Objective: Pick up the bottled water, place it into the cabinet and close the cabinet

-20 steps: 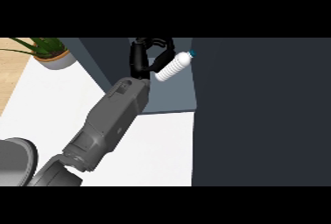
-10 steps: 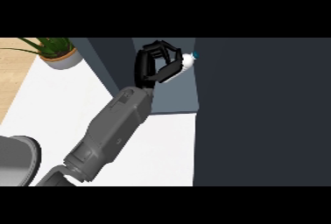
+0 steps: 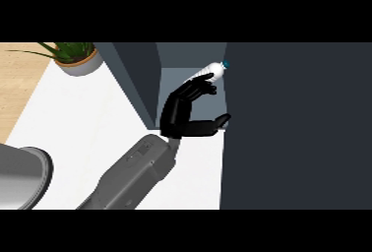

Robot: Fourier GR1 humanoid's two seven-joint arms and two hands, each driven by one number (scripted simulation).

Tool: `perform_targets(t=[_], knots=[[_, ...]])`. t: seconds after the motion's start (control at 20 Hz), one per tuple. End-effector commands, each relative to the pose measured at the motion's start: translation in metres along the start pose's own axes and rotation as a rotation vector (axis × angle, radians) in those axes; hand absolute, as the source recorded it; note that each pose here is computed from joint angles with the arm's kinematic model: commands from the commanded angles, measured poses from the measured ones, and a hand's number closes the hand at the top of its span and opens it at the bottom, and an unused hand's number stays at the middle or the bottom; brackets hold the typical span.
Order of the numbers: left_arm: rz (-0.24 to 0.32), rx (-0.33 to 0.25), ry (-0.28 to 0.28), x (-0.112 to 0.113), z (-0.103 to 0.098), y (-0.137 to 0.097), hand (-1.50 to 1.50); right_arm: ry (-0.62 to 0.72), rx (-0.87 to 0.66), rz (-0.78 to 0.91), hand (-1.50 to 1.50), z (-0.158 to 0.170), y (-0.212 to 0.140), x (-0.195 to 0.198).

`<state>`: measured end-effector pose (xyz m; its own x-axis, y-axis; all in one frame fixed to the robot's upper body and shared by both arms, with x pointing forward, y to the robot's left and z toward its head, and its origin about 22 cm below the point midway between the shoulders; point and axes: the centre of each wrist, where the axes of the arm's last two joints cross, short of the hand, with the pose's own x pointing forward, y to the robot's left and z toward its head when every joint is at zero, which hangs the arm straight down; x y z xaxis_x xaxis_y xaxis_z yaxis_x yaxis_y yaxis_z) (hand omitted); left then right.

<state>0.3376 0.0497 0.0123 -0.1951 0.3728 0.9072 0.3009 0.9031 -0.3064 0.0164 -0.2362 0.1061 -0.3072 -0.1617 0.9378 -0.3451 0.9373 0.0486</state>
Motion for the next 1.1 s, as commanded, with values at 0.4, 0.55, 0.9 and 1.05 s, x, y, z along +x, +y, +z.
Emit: perform_targets(t=[0.4, 0.55, 0.9, 1.05], knots=[[0.022, 0.088, 0.024, 0.018, 0.136, 0.041, -1.50, -0.030, -0.012, 0.092, -1.50, -0.009, 0.010, 0.028], [0.036, 0.119, 0.016, 0.025, 0.173, 0.046, -1.50, 0.018, 0.103, 0.097, -1.50, -0.009, 0.009, 0.034], [0.027, 0.070, 0.001, 0.049, 0.209, 0.087, -1.50, 0.015, 0.476, 0.185, 1.50, -0.026, 0.002, 0.041], [0.010, 0.063, -0.028, 0.059, 0.223, 0.095, -1.50, 0.007, 0.572, 0.184, 1.50, -0.032, 0.004, 0.045]])
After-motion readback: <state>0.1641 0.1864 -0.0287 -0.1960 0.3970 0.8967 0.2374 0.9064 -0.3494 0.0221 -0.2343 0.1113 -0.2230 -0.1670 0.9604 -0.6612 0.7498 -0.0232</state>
